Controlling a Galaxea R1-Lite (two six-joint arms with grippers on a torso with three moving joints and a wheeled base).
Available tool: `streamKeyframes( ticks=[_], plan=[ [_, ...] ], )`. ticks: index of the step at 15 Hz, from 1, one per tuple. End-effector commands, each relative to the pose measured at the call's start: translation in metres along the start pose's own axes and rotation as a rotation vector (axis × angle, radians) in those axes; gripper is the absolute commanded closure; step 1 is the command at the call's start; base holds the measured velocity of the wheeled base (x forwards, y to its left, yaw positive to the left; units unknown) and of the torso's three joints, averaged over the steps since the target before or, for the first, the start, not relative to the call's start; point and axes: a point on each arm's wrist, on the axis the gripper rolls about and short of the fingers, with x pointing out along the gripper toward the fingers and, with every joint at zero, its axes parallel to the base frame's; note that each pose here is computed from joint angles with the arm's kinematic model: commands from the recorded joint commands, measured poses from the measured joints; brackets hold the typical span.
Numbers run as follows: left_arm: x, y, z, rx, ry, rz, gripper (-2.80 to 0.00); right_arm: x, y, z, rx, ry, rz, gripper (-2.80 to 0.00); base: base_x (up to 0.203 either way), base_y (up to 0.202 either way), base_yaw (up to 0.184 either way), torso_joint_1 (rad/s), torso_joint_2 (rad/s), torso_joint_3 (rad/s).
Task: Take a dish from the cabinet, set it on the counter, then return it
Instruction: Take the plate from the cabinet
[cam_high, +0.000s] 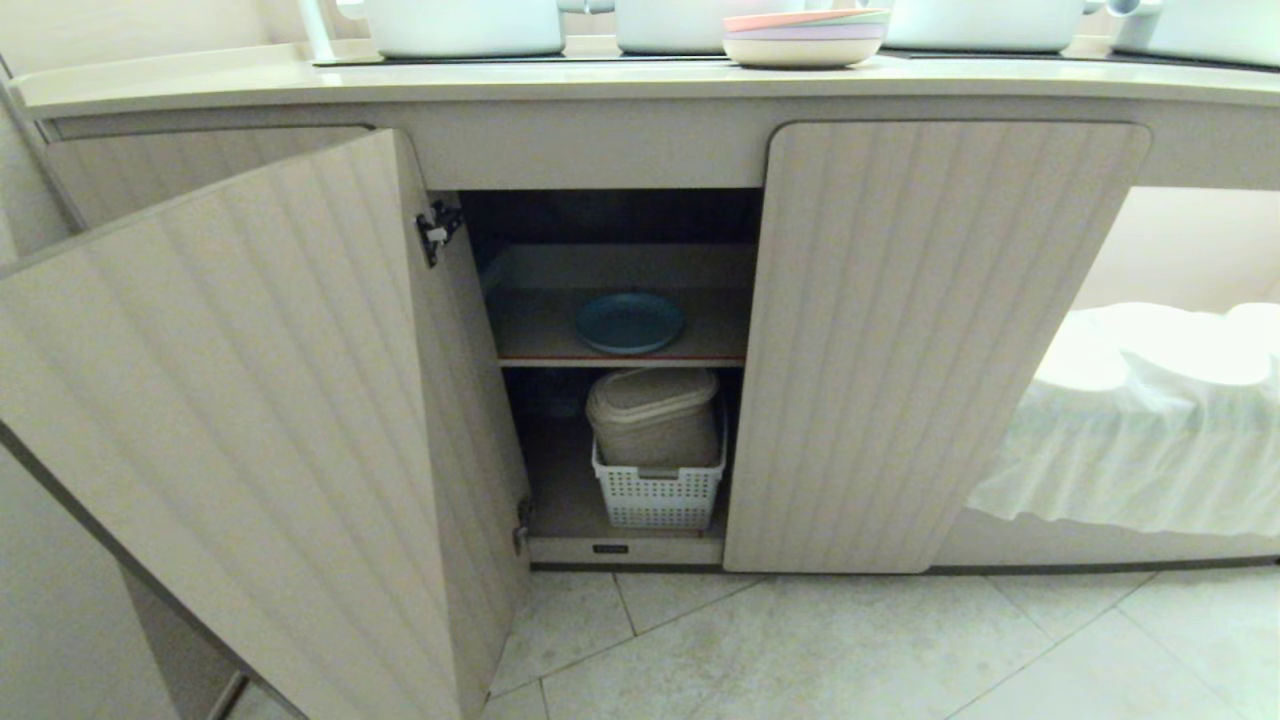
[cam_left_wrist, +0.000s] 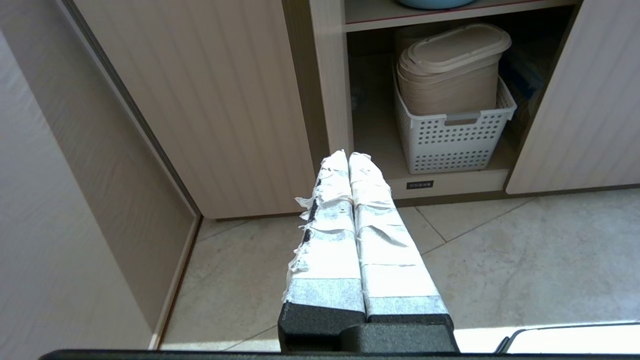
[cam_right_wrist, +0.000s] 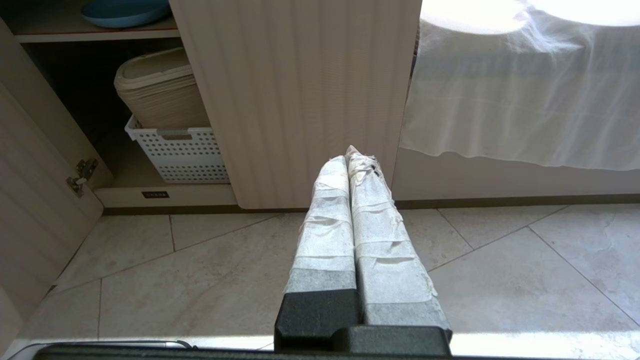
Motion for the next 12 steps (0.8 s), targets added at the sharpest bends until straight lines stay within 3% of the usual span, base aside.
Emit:
streamKeyframes(
  ticks=[1, 7, 12],
  plan=[
    [0.0001, 0.0001, 0.0001, 0.0, 0.0, 0.002, 0.0, 0.0, 0.0, 0.0, 0.0, 0.0, 0.0, 0.0, 0.0, 0.0, 0.0, 0.0, 0.0, 0.0],
    [0.0, 0.0001, 0.0, -0.001, -0.001, 0.002, 0.0, 0.0, 0.0, -0.0001, 0.0, 0.001, 0.001, 0.0, 0.0, 0.0, 0.0, 0.0, 0.0, 0.0],
    [0.0002, 0.0001, -0.0001, 0.001, -0.002, 0.004, 0.0, 0.0, 0.0, 0.0, 0.0, 0.0, 0.0, 0.0, 0.001, -0.167, 0.002, 0.003, 0.0, 0.002]
  ],
)
